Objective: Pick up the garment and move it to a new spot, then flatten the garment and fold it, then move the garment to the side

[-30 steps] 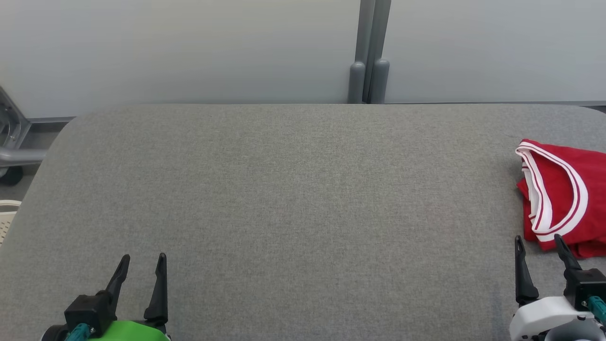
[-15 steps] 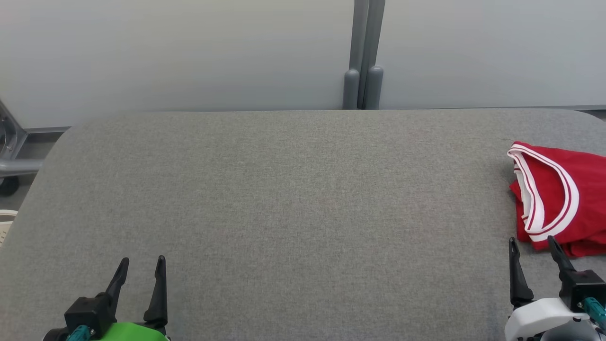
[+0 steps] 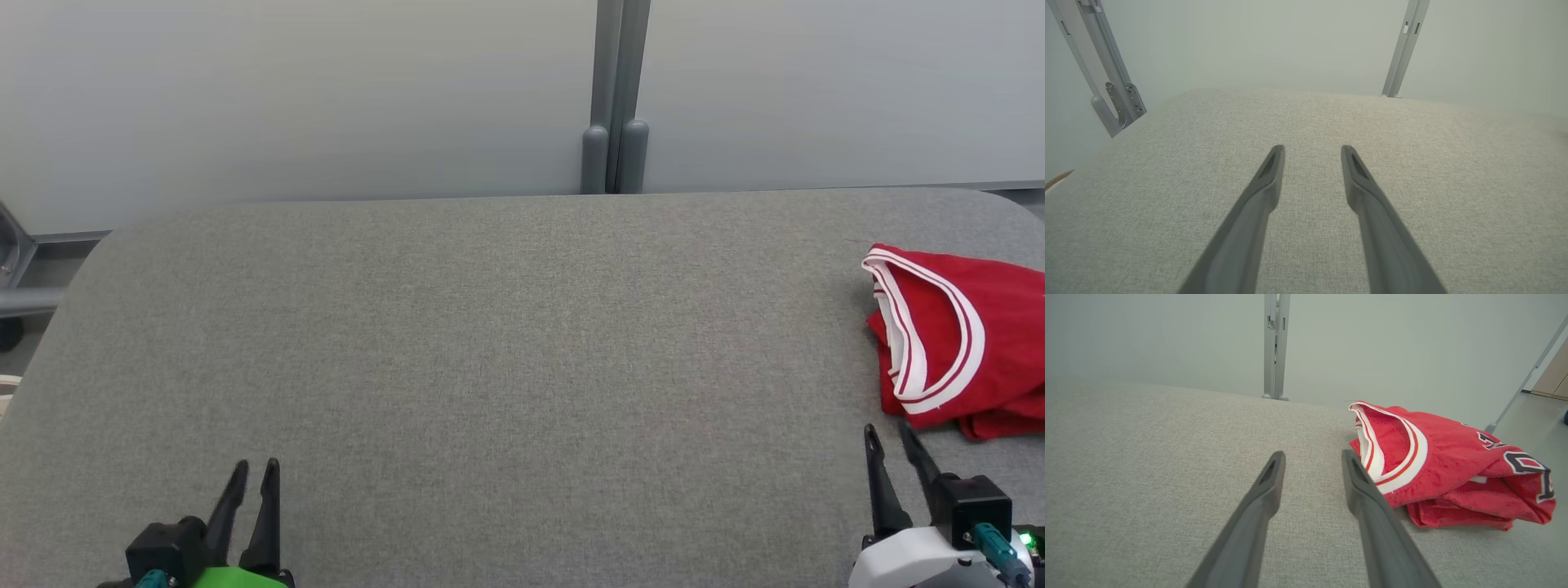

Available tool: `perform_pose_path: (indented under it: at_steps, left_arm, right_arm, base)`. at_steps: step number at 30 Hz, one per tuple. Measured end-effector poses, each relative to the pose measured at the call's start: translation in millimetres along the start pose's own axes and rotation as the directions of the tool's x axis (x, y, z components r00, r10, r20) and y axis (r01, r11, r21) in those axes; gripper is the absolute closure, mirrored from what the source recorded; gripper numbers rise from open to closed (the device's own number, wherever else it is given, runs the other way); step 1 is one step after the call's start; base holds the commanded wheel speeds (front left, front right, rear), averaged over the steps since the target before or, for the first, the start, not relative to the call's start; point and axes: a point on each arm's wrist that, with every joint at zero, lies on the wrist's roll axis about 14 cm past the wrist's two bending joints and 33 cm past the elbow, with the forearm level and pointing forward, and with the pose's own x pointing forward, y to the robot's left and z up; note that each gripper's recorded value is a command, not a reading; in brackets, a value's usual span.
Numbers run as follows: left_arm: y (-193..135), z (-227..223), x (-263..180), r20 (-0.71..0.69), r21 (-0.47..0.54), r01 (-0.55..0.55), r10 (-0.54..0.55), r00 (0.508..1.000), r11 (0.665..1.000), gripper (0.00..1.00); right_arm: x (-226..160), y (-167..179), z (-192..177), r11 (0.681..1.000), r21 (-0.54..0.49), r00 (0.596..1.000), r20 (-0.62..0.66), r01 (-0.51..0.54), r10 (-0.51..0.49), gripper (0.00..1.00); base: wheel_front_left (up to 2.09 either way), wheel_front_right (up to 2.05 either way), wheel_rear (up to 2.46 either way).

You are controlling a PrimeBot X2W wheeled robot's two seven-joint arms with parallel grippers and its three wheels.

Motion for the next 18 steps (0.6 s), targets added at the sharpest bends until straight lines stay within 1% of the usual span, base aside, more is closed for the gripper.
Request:
perform_pose_path:
  at_steps: [4, 8, 13, 18]
  left_arm:
    - [-0.9, -17.4, -7.0, -0.051, -0.017, -0.01, 0.009, 0.999, 1.0, 1.0]
    - [0.8, -22.2, -8.0, -0.072, -0.081, -0.035, 0.029, 0.997, 0.996, 1.0]
    - [4.2, -20.8, -6.5, -0.075, -0.17, -0.066, 0.054, 0.996, 0.983, 1.0]
    - [7.9, -19.8, -4.9, -0.081, -0.25, -0.093, 0.075, 0.994, 0.964, 1.0]
  right_arm:
    - [-5.7, 4.0, -16.4, 1.0, 0.016, 0.999, -0.055, -0.002, 0.003, 1.0]
    - [-7.5, 1.2, -24.7, 0.996, 0.089, 0.996, -0.091, 0.025, -0.017, 1.0]
    - [-5.2, -0.8, -23.6, 0.978, 0.199, 0.995, -0.094, 0.055, -0.037, 1.0]
    - [-3.9, -1.2, -22.4, 0.95, 0.302, 0.994, -0.095, 0.076, -0.05, 1.0]
  base:
    - [0.0, 0.0, 0.0]
    - [0.0, 0.0, 0.0]
    - [0.0, 0.0, 0.0]
    - [0.0, 0.0, 0.0]
